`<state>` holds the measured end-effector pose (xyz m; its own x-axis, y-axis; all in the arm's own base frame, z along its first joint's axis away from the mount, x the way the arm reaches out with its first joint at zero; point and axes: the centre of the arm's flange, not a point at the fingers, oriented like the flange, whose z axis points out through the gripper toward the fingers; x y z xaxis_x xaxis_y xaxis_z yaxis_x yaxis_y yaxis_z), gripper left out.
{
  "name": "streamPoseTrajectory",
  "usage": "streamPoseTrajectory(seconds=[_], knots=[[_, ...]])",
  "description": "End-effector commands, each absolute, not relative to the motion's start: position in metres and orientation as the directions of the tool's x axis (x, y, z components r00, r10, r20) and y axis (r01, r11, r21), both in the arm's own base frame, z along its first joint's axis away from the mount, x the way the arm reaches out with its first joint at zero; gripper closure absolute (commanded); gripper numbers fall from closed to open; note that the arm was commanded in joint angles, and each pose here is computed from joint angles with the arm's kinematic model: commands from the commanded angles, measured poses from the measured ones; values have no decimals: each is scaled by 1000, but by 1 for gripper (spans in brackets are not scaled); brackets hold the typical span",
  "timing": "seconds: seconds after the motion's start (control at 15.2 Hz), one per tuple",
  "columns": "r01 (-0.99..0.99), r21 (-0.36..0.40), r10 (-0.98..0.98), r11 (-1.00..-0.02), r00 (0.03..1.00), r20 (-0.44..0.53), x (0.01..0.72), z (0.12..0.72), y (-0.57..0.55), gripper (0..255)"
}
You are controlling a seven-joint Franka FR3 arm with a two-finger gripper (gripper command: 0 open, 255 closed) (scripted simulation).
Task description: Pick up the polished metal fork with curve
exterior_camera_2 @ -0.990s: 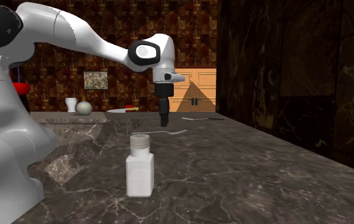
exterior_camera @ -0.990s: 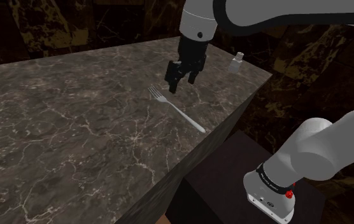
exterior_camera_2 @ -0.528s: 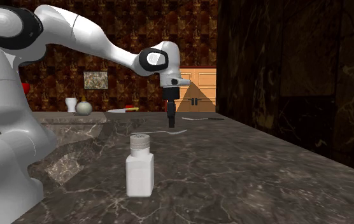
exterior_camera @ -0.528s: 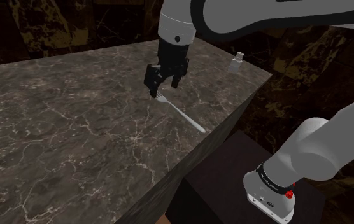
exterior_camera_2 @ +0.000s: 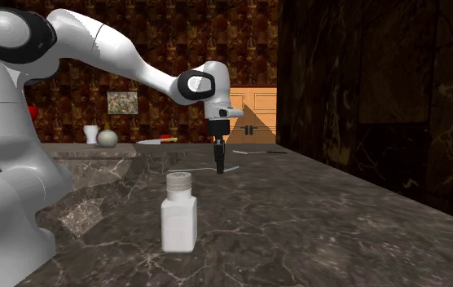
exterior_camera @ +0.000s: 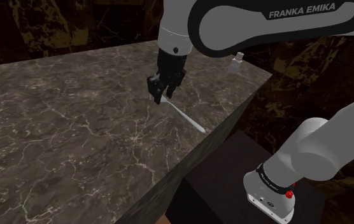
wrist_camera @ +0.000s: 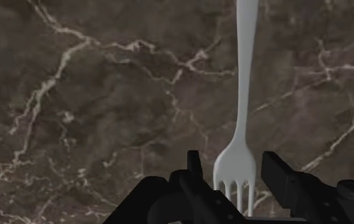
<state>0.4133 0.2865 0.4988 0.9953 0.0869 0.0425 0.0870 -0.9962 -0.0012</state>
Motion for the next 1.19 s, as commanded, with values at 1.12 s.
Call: streamPoseTrajectory(seconds=[1.12], knots=[[91,-5,90,-996,995,37,413,547,289,255]])
